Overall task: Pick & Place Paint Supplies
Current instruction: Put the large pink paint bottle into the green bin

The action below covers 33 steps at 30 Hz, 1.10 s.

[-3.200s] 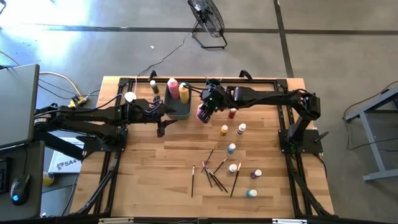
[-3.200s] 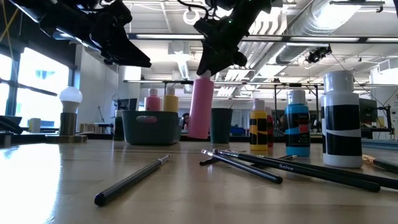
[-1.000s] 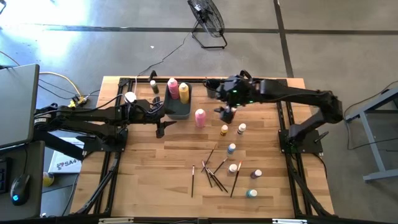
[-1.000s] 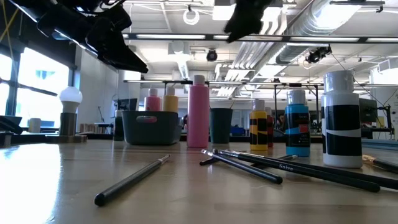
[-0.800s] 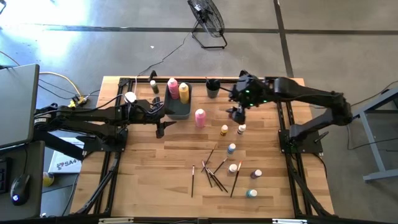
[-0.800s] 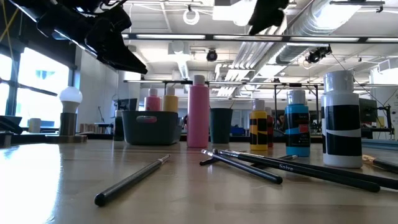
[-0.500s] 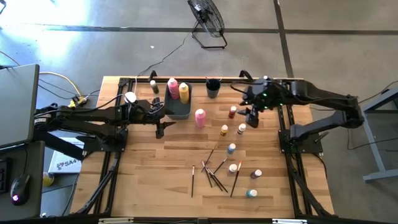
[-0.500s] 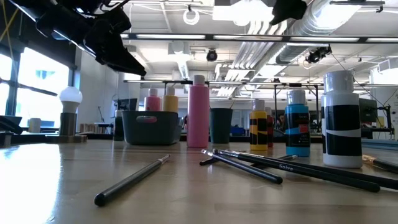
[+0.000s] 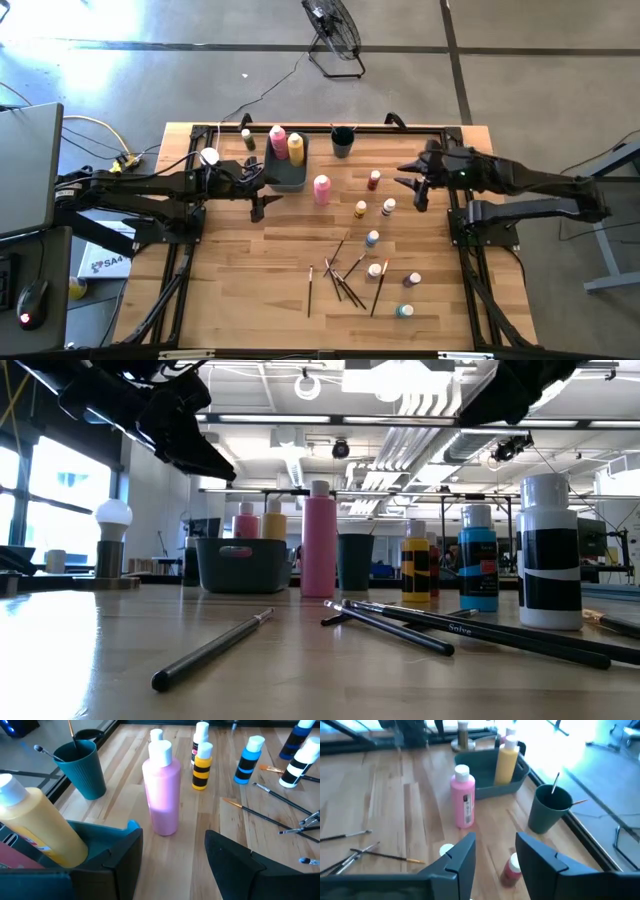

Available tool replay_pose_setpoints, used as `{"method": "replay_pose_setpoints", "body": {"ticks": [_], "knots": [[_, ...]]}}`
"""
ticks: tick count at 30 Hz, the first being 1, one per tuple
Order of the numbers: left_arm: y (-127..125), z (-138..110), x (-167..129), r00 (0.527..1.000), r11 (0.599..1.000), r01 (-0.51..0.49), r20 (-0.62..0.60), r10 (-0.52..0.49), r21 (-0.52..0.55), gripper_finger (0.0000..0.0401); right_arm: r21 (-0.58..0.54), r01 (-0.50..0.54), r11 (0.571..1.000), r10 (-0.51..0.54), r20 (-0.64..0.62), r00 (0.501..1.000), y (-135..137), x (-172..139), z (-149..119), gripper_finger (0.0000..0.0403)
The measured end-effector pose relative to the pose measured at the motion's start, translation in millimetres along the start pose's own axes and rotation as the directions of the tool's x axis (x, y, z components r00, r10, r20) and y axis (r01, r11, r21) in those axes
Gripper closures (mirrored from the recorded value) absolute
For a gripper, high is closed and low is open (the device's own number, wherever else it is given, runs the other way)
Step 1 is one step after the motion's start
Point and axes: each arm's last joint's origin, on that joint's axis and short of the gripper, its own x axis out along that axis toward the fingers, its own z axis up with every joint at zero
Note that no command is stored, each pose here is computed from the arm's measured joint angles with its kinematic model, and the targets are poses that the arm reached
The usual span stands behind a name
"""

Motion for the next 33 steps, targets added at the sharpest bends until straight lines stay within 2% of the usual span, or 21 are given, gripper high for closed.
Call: {"method": "replay_pose_setpoints", "body": {"ticks": [6, 12, 15, 18, 23, 25, 28, 33], "knots": [[0, 3, 0, 0.999, 1.0, -0.002, 0.036, 0.002, -0.003, 0.019, -0.006, -0.04, 0.999, 0.041, 0.214, 0.976, -4, -25, -12, 0.0272], [0, 8, 0, 0.996, 1.0, -0.004, 0.087, 0.005, -0.007, 0.019, -0.152, -0.116, 0.982, 0.174, 0.459, 0.871, -2, -34, -26, 0.0273], [0, 9, 2, 0.996, 1.0, -0.004, 0.094, 0.005, -0.007, 0.019, -0.223, -0.172, 0.959, 0.266, 0.516, 0.814, 1, -29, -37, 0.0275], [0, 9, 6, 0.996, 1.0, -0.004, 0.094, 0.005, -0.007, 0.019, -0.245, -0.198, 0.949, 0.303, 0.533, 0.79, 3, -21, -49, 0.0277], [-2, 7, 19, 0.995, 1.0, 0.012, 0.095, -0.011, -0.005, 0.019, -0.209, -0.165, 0.964, 0.25, 0.499, 0.83, 3, -6, -67, 0.0276], [-2, 5, 26, 0.996, 1.0, 0.013, 0.089, -0.013, -0.005, 0.019, -0.191, -0.111, 0.975, 0.194, 0.497, 0.846, 2, -4, -70, 0.0276], [-3, -2, 35, 0.999, 1.0, 0.013, 0.038, -0.013, 0.0, 0.019, -0.151, -0.026, 0.988, 0.103, 0.524, 0.845, -1, -5, -67, 0.0278], [-1, -12, 44, 0.995, 0.996, -0.084, -0.043, 0.085, 0.04, 0.019, -0.132, 0.003, 0.991, 0.068, 0.534, 0.843, -2, -5, -66, 0.028]]}}
